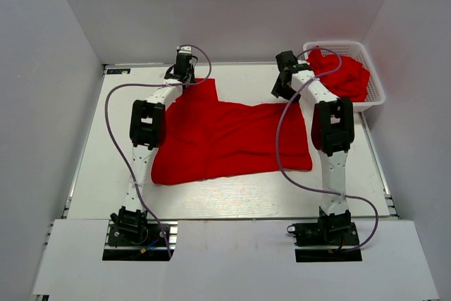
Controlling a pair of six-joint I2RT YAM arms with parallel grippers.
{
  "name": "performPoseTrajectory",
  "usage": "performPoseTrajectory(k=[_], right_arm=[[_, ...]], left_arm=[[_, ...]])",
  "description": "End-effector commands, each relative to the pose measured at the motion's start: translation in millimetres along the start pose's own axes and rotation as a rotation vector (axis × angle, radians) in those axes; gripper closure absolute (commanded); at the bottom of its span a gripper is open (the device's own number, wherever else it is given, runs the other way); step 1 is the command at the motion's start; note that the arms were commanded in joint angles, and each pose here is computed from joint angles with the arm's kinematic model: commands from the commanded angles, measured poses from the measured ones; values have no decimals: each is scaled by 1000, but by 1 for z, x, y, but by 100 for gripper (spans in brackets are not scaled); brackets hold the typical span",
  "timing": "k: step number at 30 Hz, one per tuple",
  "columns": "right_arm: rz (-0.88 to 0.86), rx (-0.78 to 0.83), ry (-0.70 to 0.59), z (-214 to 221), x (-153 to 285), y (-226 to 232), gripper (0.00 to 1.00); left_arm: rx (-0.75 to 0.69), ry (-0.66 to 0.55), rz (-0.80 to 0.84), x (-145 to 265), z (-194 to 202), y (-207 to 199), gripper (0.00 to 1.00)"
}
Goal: Fold and stack the t-shirts
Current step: Grap the side of the flattened tshirt furthest away from the robot with both arms
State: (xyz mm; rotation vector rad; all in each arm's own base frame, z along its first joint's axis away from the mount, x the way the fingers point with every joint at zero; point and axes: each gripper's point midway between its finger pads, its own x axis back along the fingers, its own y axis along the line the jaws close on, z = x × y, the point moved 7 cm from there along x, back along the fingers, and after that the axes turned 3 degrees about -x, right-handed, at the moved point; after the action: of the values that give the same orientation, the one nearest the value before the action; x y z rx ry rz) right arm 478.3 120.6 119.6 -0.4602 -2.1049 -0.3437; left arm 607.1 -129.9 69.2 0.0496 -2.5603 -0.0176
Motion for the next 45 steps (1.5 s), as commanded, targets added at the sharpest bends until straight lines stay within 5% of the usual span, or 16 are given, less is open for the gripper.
performPoseTrajectory(k=[1,8,15,22,29,32,45], right_arm=[[24,-29,-26,-10,-9,5,33],[52,-34,2,-3,-23,0,36],[90,-22,18,6,-33,-8,52],[38,-28,-9,-6,-39,1,99],[-37,1,-30,-13,-20,5,100],[-62,16,-42,-12,-3,0,100],[-84,44,-41,6,30,-26,100]], left_arm=[[33,-137,56,38,-65,-2,100],[38,-163,69,47,-76,-2,100],[18,-196,114,56,-88,-5,100],[-56,-255,293,77,-107,-15,100],[-89,-225,330,110,-96,-4,100],[-101,-299,362,154,-104,2,100],[-93,-188,325,246,-5,34,100]])
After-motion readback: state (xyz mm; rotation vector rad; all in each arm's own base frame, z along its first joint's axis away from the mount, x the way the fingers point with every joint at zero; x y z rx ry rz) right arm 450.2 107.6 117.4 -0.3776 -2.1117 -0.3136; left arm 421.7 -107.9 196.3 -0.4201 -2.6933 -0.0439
